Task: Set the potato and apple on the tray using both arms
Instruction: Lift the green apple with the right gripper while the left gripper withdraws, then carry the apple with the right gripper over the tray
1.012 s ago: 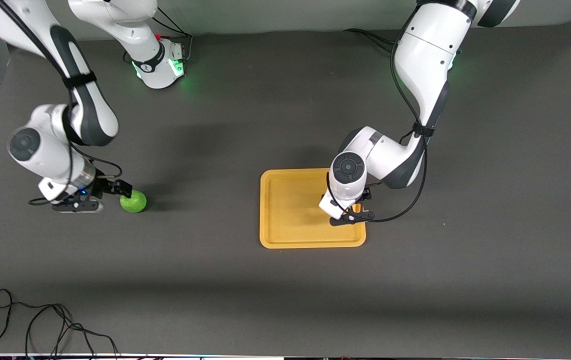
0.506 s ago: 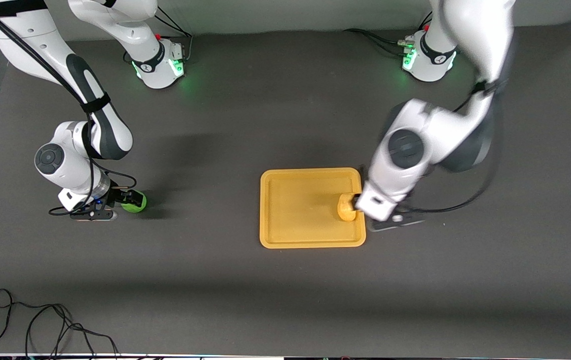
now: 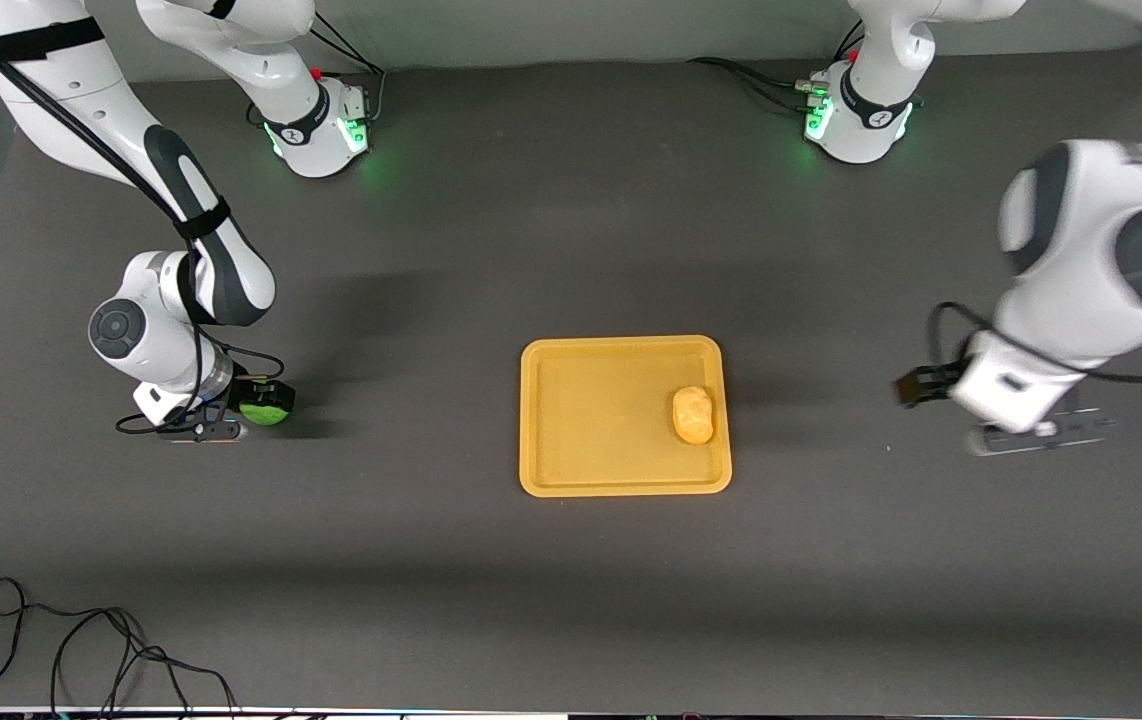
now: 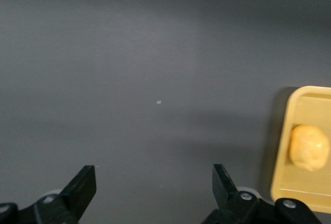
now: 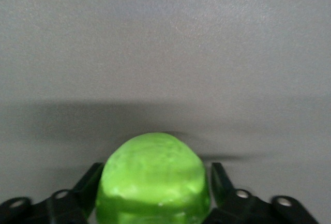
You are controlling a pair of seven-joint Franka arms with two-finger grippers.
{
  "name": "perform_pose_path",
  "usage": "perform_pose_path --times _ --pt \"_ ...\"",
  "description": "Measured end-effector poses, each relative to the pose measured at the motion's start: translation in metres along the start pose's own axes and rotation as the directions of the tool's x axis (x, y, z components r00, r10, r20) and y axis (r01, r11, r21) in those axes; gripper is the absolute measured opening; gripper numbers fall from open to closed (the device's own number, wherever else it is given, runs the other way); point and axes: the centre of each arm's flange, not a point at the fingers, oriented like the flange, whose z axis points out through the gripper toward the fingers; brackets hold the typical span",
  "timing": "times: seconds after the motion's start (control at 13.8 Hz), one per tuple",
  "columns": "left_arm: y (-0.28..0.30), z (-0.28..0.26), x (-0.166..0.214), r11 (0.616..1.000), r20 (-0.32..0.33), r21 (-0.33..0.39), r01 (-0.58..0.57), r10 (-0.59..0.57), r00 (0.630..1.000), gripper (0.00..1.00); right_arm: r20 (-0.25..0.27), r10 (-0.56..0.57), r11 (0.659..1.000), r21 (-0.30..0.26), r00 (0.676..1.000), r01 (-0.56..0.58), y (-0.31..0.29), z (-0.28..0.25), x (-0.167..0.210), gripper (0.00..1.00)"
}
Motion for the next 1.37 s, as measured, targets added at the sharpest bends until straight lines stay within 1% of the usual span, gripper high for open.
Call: perform_pose_path --times 0.07,0.22,0.36,0.43,0.51,0.58,0.72,0.8,0.87,1.01,1.08,1.3,1.37 --pt "-0.01 -0.007 -0.004 1.0 -0.007 -0.001 0.002 -0.002 1.0 1.0 0.002 0.0 1.0 0.0 1.0 0.0 0.0 -0.002 0.001 0.78" --pt "-0.017 -0.023 -0.013 1.0 -0.029 -0.008 -0.008 0.008 1.0 1.0 0.01 -0.001 1.0 0.001 1.0 0.001 0.0 -0.006 0.004 0.78" --pt "-0.019 -0.041 -0.02 1.0 -0.053 -0.025 -0.013 0.012 0.999 1.0 0.023 -0.001 1.0 0.002 1.0 0.001 0.0 -0.031 0.016 0.78" --pt "-0.023 -0.047 -0.023 0.999 -0.053 -0.028 -0.031 0.029 0.998 1.0 0.035 0.0 1.0 0.003 0.999 0.0 0.0 -0.056 0.024 0.78" --pt "-0.03 -0.051 -0.026 0.998 -0.039 -0.032 -0.061 0.06 0.997 1.0 0.05 0.0 1.0 0.005 0.999 0.0 0.0 -0.087 0.032 0.78" --pt "-0.04 -0.054 -0.029 0.995 -0.025 -0.042 -0.091 0.09 0.996 1.0 0.065 0.001 1.0 0.006 0.998 -0.001 0.001 -0.122 0.039 0.78" --pt "-0.059 -0.061 -0.032 0.99 -0.017 -0.059 -0.126 0.125 0.992 1.0 0.097 -0.002 1.0 0.01 0.995 0.001 0.0 -0.201 0.049 0.78" --pt "-0.064 -0.065 -0.035 0.989 -0.009 -0.061 -0.133 0.133 0.991 1.0 0.104 -0.009 1.0 0.012 0.995 0.008 -0.003 -0.237 0.054 0.78" --pt "-0.065 -0.07 -0.039 0.988 0.0 -0.061 -0.142 0.142 0.99 1.0 0.097 -0.024 1.0 0.015 0.995 0.022 -0.014 -0.27 0.06 0.78" --pt "-0.064 -0.076 -0.043 0.986 0.005 -0.063 -0.157 0.157 0.988 1.0 0.052 -0.042 0.999 0.016 0.998 0.042 -0.058 -0.312 0.072 0.78" --pt "-0.064 -0.077 -0.044 0.985 0.005 -0.064 -0.159 0.16 0.987 1.0 0.032 -0.044 0.999 0.016 0.999 0.043 -0.091 -0.32 0.076 0.78" --pt "-0.067 -0.076 -0.043 0.985 0.004 -0.065 -0.162 0.163 0.987 1.0 0.017 -0.012 1.0 0.014 1.0 0.011 -0.218 -0.313 0.076 0.78" --pt "-0.071 -0.075 -0.042 0.985 0.004 -0.067 -0.16 0.161 0.987 0.97 0.015 -0.006 1.0 0.011 1.0 0.005 -0.262 -0.305 0.074 0.78"
